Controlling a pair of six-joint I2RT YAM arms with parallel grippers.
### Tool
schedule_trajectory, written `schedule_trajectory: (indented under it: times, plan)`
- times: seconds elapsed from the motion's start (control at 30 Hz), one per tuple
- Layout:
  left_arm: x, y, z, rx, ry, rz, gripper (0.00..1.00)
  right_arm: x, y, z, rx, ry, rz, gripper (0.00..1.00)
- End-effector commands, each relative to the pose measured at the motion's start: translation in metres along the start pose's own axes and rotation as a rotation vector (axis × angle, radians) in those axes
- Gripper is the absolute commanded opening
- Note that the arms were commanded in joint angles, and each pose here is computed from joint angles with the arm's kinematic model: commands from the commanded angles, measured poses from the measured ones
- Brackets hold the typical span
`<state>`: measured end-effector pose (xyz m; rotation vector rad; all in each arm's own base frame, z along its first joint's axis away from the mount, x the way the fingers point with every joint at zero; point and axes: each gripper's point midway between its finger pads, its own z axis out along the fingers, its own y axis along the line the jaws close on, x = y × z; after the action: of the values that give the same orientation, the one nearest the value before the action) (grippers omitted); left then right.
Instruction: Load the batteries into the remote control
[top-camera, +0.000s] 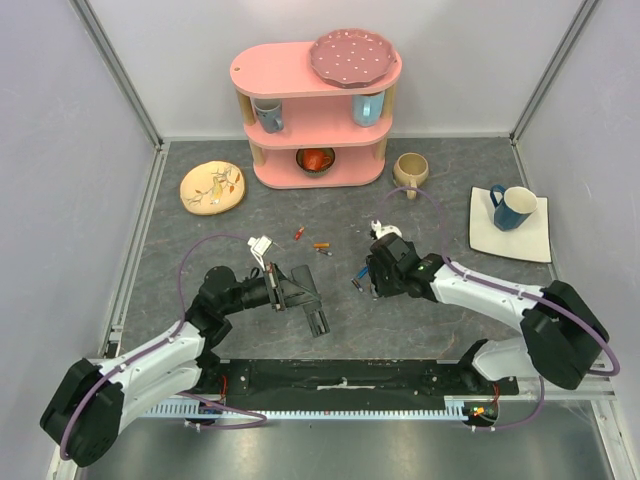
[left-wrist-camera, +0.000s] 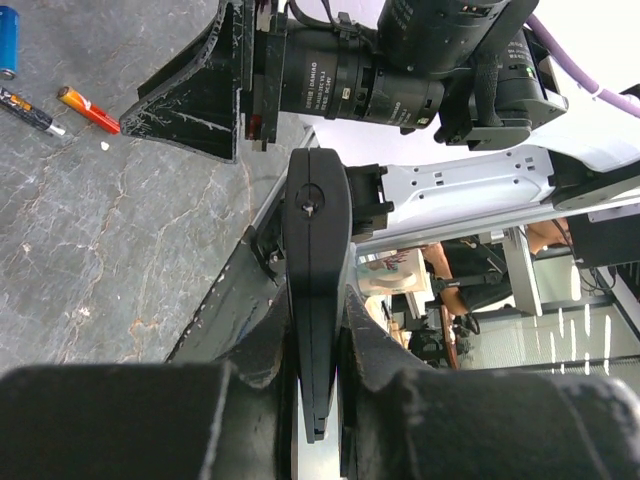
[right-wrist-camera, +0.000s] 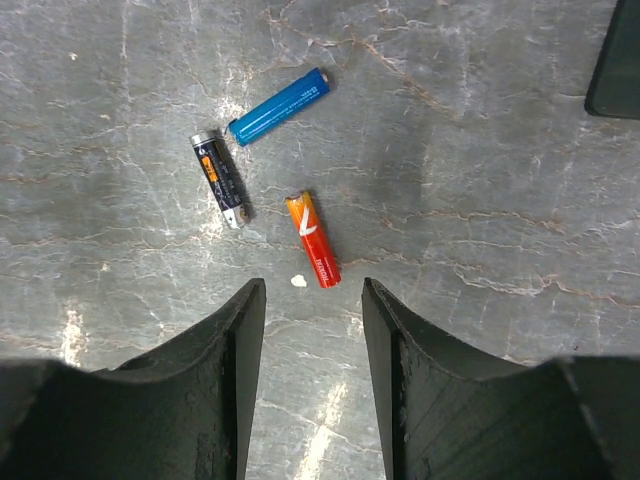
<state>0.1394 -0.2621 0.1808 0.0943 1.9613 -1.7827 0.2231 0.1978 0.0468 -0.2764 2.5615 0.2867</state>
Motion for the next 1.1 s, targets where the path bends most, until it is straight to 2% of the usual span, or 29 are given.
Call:
schedule_trajectory:
  times: [0.0, 0.1, 0.23, 0.4, 0.47, 0.9, 1.07]
  plan:
    - [-0.005, 0.001, -0.001, -0.005, -0.032, 0.044, 0.02, -0.027, 0.004, 0.005, 0.043, -0.090, -0.023, 0.51]
    - [-0.004, 0.003, -0.002, -0.007, -0.036, 0.044, 0.02, -0.026, 0.000, 0.009, 0.074, -0.086, -0.054, 0.51]
    - [-0.003, 0.004, -0.003, -0.009, -0.038, 0.040, 0.02, -0.030, -0.004, 0.003, 0.108, -0.110, 0.008, 0.53]
    - [-0.004, 0.008, -0.003, -0.023, -0.049, 0.033, 0.02, -0.032, 0.001, -0.009, 0.079, -0.194, 0.314, 0.56]
    - [-0.003, 0.010, -0.003, -0.027, -0.050, 0.024, 0.02, -0.028, 0.004, -0.009, 0.074, -0.221, 0.340, 0.55]
    - [0.000, 0.009, -0.009, -0.028, -0.061, 0.030, 0.02, -0.025, -0.003, 0.014, 0.229, -0.156, 0.051, 0.53]
    - [-0.001, 0.010, -0.009, -0.029, -0.063, 0.033, 0.02, -0.025, 0.000, 0.021, 0.218, -0.128, -0.059, 0.51]
